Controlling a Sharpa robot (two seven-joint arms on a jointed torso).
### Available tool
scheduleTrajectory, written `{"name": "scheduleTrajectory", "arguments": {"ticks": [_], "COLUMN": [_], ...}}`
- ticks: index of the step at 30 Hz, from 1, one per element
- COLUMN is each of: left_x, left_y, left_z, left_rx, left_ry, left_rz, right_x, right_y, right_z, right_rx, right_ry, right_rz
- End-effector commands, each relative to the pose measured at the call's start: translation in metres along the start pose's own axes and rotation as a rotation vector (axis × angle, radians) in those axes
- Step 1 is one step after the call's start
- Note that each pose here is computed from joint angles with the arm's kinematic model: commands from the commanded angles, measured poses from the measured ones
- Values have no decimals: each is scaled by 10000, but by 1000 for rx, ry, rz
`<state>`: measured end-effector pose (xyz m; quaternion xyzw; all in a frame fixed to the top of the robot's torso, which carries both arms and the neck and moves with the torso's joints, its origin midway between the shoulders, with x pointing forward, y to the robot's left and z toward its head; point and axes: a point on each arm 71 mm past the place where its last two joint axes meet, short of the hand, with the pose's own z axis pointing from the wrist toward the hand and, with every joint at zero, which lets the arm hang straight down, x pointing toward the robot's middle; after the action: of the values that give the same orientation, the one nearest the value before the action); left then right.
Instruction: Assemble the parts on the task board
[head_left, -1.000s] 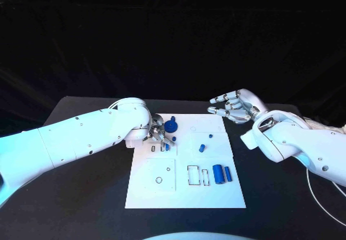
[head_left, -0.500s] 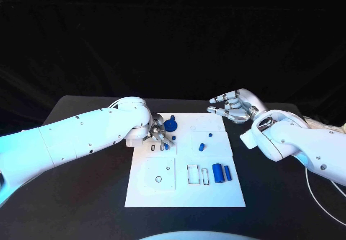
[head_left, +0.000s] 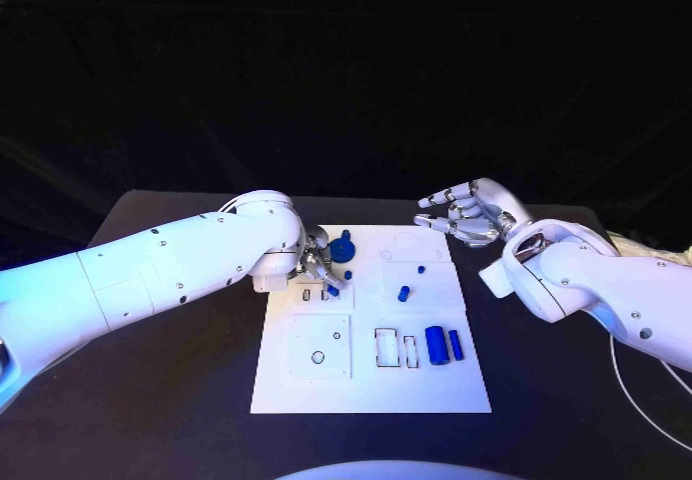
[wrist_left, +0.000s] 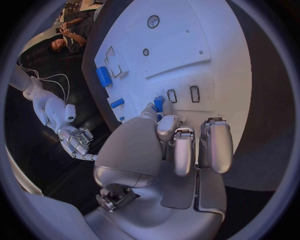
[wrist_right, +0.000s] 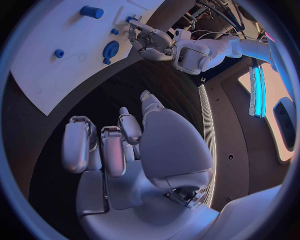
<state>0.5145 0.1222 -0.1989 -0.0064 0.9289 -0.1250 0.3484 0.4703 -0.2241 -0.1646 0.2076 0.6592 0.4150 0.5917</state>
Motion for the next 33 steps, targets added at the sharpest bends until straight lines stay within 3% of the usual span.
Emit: {"name": "scheduleTrajectory", "arguments": {"ticks": [1, 12, 23, 29, 33], "left_x": [40, 19, 6, 61, 106], "left_y": [9, 114, 173, 198, 210], "left_z": [5, -52, -133, -148, -145], "left_rx": [8, 29, 60, 67, 66], "left_ry": [38, 5, -99, -186, -215], "left_rz": [-10, -113, -169, -149, -132], "right_x": [22, 27, 30, 18, 9], "right_y": [-2, -9, -16, -23, -28], "right_z": [0, -1, -4, -13, -19], "right_rx": [0, 1, 2, 3, 4], "right_ry": [19, 22, 22, 20, 18], "right_rz": [-3, -1, 1, 1, 0]}}
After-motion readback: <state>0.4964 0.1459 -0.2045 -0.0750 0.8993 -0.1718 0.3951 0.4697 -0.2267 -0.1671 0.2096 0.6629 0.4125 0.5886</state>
